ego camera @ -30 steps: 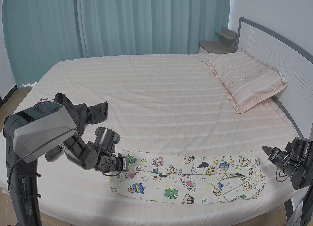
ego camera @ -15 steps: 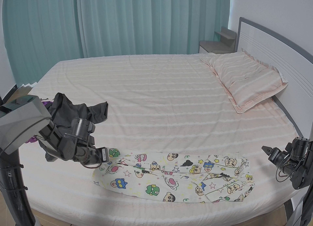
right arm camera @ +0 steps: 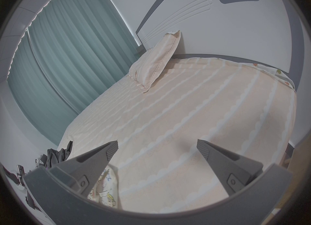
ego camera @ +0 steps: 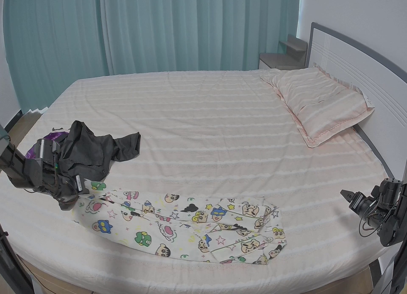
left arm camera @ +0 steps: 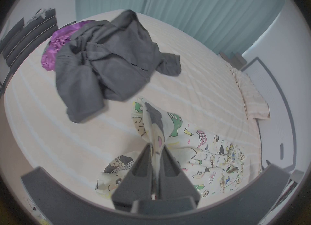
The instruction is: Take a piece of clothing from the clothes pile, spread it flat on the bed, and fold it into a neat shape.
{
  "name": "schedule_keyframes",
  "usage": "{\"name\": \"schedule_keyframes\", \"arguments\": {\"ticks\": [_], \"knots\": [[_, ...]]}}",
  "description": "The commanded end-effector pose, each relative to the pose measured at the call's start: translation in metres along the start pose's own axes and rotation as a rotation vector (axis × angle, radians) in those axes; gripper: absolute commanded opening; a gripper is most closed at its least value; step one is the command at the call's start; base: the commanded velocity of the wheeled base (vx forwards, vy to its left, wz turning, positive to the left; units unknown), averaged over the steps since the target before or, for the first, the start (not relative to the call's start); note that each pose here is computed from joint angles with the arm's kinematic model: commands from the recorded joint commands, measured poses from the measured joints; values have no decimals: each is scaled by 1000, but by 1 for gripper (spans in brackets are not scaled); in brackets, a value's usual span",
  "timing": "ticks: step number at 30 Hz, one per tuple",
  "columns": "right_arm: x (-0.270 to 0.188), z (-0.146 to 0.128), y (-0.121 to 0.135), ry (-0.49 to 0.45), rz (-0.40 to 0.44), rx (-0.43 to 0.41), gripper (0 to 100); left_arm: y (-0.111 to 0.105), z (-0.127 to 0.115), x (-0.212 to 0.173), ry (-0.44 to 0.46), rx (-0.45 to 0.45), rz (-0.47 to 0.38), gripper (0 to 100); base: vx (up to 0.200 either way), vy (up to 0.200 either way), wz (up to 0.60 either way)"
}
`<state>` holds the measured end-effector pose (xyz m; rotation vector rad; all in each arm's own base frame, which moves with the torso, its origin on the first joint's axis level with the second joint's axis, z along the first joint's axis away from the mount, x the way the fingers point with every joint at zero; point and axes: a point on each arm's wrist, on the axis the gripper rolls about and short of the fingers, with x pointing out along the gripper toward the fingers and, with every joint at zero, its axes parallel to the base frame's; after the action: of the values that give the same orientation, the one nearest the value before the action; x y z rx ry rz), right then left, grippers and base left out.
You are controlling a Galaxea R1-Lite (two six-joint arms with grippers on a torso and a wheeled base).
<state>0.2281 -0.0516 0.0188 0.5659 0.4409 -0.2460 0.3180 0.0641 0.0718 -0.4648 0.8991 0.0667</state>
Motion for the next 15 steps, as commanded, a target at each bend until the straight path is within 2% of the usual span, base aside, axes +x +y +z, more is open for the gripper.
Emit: {"name": "schedule_keyframes", "arguments": {"ticks": [1,8,14,15], "knots": [[-1,4,0,-26,4,2,100,26,28,-47,-118,-56,8,0,0,0,0],[-1,4,0,-26,4,2,100,20,39,-64,-116,-65,19,0,0,0,0],[-1,4,0,-26,4,2,100,-26,23,-50,-32,26,23,0,0,0,0],[-1,4,0,-26,4,2,100,-26,23,-50,-32,26,23,0,0,0,0]]}}
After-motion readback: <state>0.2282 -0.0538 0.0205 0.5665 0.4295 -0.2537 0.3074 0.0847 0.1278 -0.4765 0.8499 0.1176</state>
